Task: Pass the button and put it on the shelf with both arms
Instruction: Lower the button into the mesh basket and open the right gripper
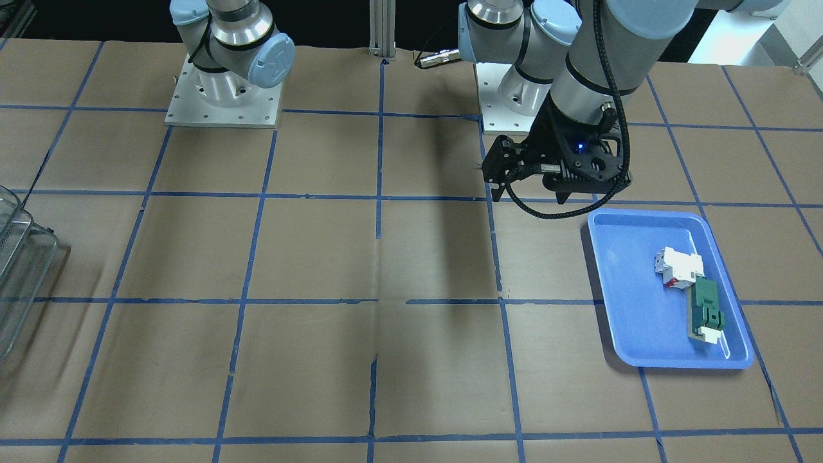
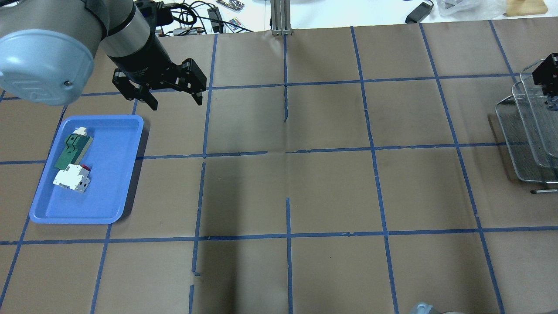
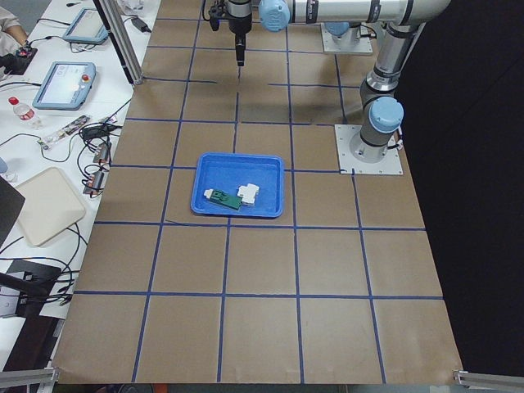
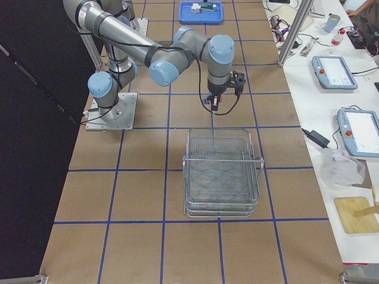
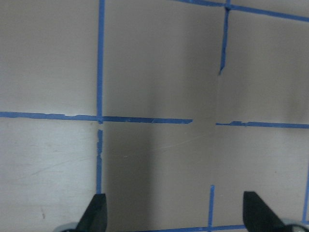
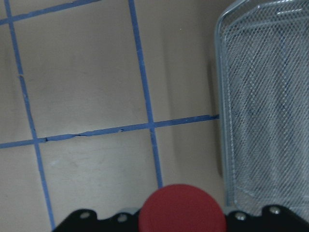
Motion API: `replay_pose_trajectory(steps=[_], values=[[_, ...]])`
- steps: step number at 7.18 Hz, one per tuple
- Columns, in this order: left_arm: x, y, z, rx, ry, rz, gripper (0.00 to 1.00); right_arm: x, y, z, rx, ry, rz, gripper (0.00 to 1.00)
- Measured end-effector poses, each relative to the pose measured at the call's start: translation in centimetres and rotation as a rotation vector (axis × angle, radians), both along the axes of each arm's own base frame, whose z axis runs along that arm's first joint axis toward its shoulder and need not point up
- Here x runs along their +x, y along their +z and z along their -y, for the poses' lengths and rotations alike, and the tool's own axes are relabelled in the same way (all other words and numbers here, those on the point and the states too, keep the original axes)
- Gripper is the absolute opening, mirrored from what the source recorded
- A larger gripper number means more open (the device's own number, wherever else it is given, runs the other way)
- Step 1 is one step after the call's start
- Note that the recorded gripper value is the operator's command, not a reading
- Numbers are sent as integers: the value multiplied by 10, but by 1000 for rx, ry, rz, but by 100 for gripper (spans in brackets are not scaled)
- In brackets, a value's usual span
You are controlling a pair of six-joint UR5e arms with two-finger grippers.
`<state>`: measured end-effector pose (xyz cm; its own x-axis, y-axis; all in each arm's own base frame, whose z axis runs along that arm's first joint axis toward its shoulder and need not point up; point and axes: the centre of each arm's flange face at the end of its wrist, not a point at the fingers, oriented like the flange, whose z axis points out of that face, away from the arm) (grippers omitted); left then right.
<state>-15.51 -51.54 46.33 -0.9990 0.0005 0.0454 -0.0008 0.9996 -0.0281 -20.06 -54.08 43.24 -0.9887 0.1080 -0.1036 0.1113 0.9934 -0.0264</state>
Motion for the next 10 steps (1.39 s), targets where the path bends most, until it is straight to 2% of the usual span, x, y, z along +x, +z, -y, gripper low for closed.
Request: replay_pose_trajectory(steps=[2, 4, 5, 6, 7, 8, 10], values=[[7, 7, -5, -11, -84, 35, 100, -41, -18, 17, 43, 110, -49, 0], [12, 10, -8, -8, -136, 41, 100, -74, -43, 20, 70, 157, -50, 0], [13, 10, -8, -7, -140, 41, 100, -82, -54, 21, 83, 167, -53, 5], [13, 11, -8, -7, -141, 40, 100, -88, -62, 22, 88, 169, -56, 18], [14, 11, -9, -8, -141, 39, 100, -96, -69, 24, 88, 163, -59, 48], [14, 12, -9, -9, -141, 39, 100, -102, -75, 24, 89, 155, -59, 69], [13, 14, -9, -15, -140, 37, 100, -108, -83, 24, 94, 142, -55, 76]])
